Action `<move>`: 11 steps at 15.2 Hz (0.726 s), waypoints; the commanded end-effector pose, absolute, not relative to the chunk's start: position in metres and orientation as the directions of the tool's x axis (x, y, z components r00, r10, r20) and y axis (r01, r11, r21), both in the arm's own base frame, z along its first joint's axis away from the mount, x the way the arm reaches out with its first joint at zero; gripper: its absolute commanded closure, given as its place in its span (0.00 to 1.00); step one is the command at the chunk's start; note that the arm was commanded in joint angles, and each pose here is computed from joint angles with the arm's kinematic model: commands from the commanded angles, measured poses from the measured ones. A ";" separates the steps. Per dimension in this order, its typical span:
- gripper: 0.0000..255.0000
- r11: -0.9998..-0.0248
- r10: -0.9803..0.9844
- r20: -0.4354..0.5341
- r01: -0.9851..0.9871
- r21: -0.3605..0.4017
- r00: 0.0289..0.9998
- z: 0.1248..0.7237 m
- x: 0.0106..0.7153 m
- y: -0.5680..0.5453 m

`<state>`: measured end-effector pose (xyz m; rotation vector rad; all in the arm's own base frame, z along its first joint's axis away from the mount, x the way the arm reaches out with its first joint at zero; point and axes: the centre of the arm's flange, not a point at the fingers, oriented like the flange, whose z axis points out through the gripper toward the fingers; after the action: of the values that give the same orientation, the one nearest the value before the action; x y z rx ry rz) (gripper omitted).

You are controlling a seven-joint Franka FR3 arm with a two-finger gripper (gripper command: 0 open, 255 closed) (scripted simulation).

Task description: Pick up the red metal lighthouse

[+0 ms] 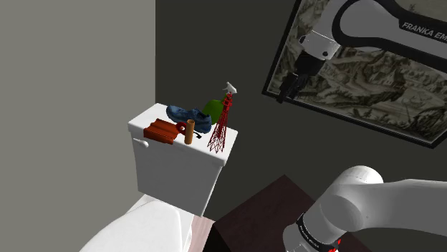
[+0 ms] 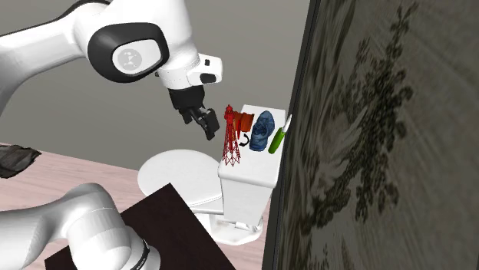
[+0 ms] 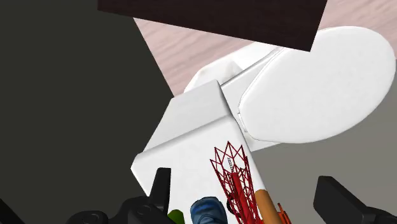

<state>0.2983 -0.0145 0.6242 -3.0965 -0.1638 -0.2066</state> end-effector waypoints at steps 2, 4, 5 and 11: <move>0.00 -0.998 0.053 0.144 0.057 -0.030 0.988 0.621 0.305 -0.005; 0.00 -0.998 -0.048 0.162 -0.043 -0.037 0.986 0.615 0.321 0.014; 0.00 -0.995 -0.098 0.171 -0.092 -0.041 0.980 0.612 0.330 0.023; 0.00 -0.922 -0.388 0.219 -0.381 -0.075 0.895 0.597 0.390 0.066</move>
<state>0.3792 0.0594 0.6003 -3.0499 0.5257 -0.3427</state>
